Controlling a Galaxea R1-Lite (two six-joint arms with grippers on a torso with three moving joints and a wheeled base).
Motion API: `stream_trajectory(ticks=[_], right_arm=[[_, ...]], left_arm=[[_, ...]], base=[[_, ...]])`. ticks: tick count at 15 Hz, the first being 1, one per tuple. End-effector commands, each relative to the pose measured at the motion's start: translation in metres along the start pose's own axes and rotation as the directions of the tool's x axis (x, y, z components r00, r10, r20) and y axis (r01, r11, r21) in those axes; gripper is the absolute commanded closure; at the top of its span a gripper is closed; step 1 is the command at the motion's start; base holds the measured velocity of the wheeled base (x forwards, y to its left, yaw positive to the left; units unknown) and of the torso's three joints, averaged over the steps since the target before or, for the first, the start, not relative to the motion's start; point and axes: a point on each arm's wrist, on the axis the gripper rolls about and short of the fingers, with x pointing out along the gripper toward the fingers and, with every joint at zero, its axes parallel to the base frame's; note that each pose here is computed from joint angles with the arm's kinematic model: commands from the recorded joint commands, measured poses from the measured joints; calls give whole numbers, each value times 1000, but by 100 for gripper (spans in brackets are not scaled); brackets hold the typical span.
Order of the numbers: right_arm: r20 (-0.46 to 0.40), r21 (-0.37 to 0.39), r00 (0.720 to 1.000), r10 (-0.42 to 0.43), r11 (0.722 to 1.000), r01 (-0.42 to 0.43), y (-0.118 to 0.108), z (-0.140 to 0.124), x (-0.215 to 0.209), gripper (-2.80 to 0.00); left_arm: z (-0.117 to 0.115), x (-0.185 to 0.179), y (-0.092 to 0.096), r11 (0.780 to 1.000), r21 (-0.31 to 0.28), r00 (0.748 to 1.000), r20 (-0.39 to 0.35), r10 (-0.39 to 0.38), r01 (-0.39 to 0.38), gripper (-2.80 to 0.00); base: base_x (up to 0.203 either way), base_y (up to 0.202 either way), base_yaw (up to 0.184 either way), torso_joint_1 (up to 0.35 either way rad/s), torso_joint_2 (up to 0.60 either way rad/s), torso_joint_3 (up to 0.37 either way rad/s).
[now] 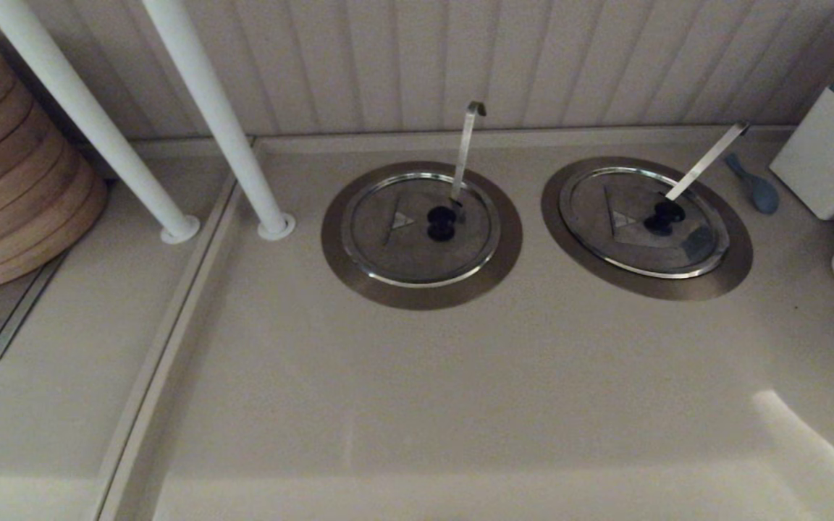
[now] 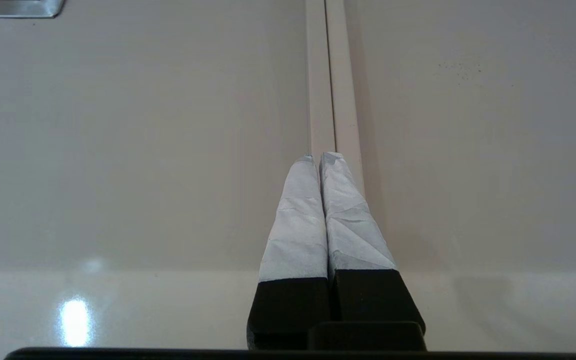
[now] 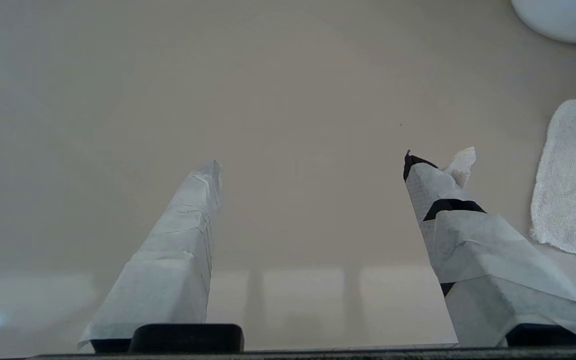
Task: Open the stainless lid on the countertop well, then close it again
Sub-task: Open the lid
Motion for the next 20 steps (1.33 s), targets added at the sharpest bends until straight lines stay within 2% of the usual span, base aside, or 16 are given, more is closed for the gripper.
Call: stream_trajectory(ticks=[1,2,3,5,6,7,9,10,13,15,17,18,20], right_arm=[[4,-1,1000,-3,1000,3,0,0,0,-280],[26,-9,1000,-9,1000,9,0,4,0,-280],[84,-10,996,-14,1000,15,0,16,-4,-280],[244,-13,970,-13,1000,17,0,67,-22,-280],[284,-30,959,-1,999,10,0,98,-30,-280],[254,-46,967,12,999,-1,1,120,-25,-280],[100,-57,995,28,998,-22,1,156,12,-280],[26,-57,999,27,998,-26,1,173,37,-280],[-164,-92,986,-42,995,27,-1,208,120,-280],[-281,-142,954,-109,987,70,-2,218,177,-280],[-380,-192,913,-147,978,77,1,233,224,-280],[-436,-199,886,-158,977,76,2,234,249,-280],[-533,-168,830,-164,982,86,8,221,293,-280]], left_arm=[[0,0,0,1000,-1,1000,0,0,0,0],[0,0,0,1000,-1,1000,0,0,0,0],[0,0,0,1000,-1,1000,0,0,0,0],[0,0,0,1000,-1,1000,0,0,0,0],[0,0,0,1000,-1,1000,0,0,0,0],[0,0,0,1000,-1,1000,0,0,0,0],[0,0,0,1000,-1,1000,0,0,0,0],[0,0,0,1000,-1,1000,1,0,0,0],[0,0,0,1000,-1,1000,0,0,0,0],[0,0,0,1000,-1,1000,0,0,0,0],[0,0,0,1000,-1,1000,0,0,0,0],[0,0,0,1000,-1,1000,2,0,0,0],[0,0,0,1000,-1,1000,0,0,0,0]], base=[[0,0,0,0,0,0],[0,0,0,0,0,0],[0,0,0,0,0,0],[0,0,0,0,0,0],[0,0,0,0,0,0],[0,0,0,0,0,0],[0,0,0,0,0,0],[0,0,0,0,0,0],[0,0,0,0,0,0],[0,0,0,0,0,0],[0,0,0,0,0,0],[0,0,0,0,0,0],[0,0,0,0,0,0]])
